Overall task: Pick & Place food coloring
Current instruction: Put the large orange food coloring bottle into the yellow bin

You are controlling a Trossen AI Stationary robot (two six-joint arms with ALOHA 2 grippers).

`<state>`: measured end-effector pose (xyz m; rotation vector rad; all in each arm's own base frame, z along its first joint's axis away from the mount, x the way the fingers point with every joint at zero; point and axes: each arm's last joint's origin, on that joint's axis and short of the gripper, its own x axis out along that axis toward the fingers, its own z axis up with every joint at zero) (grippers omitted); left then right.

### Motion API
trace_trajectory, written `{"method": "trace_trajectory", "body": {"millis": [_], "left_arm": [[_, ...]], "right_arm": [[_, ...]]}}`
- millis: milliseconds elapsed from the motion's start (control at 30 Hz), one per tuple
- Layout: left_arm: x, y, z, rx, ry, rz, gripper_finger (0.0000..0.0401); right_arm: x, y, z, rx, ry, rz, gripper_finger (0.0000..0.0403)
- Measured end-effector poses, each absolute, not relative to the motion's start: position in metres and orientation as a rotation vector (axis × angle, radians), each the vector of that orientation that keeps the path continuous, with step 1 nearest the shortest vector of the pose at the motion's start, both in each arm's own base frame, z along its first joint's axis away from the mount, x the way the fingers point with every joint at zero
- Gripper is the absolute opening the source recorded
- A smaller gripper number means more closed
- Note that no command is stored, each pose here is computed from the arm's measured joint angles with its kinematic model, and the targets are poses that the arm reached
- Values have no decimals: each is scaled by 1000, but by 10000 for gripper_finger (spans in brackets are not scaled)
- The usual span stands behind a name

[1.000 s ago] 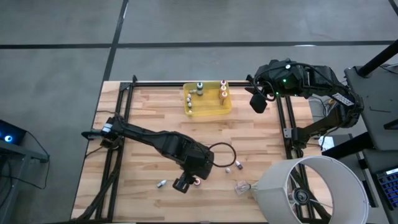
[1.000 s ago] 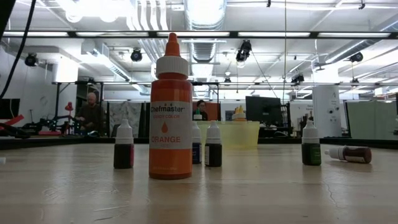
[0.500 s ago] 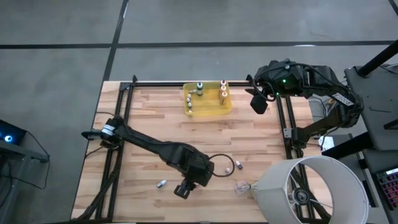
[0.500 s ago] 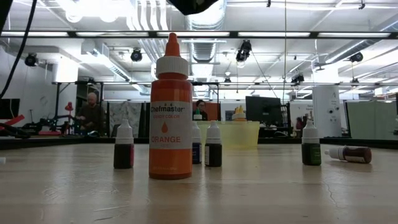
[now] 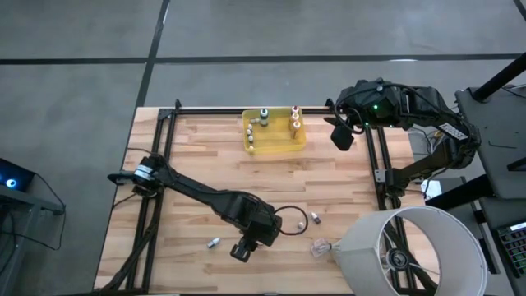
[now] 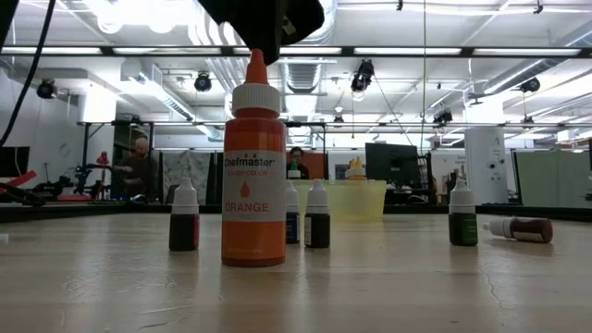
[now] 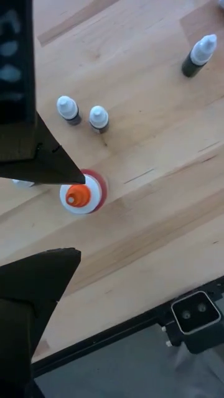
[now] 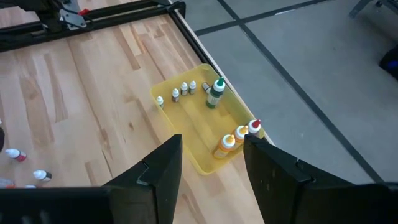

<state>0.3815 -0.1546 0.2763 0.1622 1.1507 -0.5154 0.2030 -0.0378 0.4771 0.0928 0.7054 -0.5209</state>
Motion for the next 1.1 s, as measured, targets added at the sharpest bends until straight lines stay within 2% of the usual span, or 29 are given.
{"method": "trace_trajectory", "body": {"millis": [133, 433, 1100], "left_arm": [[382, -155, 273, 161, 1144, -510, 156], [383, -154, 273, 176, 1141, -481, 213], [386, -155, 250, 189, 1099, -462, 215]], "right_arm": [[203, -38, 477, 96, 705, -522, 164], [203, -38, 477, 96, 704, -522, 164], [203, -38, 477, 95, 704, -522, 164]]}}
